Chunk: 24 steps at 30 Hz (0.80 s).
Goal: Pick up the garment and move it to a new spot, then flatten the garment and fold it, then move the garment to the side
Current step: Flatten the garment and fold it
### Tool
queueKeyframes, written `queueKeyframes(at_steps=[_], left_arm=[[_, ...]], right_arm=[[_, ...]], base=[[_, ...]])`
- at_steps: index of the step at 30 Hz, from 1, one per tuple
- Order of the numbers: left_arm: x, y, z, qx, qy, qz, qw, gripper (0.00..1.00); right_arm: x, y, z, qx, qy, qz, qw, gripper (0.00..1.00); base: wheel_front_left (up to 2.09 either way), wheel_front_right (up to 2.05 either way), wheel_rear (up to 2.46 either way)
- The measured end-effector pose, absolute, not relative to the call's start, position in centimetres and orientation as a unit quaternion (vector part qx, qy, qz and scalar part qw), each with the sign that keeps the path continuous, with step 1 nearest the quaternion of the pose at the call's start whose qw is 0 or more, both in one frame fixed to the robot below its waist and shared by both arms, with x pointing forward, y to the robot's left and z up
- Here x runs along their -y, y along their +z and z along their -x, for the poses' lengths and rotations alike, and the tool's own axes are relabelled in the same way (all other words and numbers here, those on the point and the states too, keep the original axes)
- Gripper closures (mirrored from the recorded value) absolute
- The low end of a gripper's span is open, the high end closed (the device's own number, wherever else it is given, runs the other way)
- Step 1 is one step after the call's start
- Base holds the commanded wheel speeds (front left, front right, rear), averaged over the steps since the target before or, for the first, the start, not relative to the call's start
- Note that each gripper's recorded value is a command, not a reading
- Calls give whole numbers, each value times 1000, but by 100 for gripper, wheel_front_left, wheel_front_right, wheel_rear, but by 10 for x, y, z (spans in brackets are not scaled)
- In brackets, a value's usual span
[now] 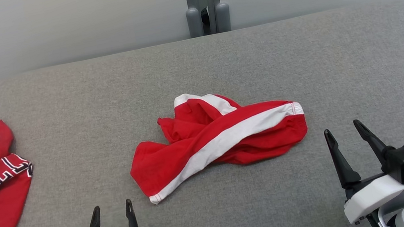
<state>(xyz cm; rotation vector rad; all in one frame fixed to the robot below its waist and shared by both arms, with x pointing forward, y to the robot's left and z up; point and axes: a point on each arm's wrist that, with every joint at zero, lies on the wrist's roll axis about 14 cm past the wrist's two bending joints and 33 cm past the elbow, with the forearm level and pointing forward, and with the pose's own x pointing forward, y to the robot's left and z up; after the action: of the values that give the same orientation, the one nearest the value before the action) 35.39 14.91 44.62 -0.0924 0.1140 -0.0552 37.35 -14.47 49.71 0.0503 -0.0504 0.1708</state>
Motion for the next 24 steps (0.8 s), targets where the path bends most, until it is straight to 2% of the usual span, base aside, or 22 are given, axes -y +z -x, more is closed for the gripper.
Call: queueKeyframes(at_steps=[10,24], left_arm=[[-138,442,-356,-65,-53,75,994,0],[-106,393,-348,-152,-110,105,977,0]], right_arm=[[140,492,-378,17,91,-30,995,0],[141,481,-378,1,88,-36,995,0]], base=[[0,0,0],[0,0,0]])
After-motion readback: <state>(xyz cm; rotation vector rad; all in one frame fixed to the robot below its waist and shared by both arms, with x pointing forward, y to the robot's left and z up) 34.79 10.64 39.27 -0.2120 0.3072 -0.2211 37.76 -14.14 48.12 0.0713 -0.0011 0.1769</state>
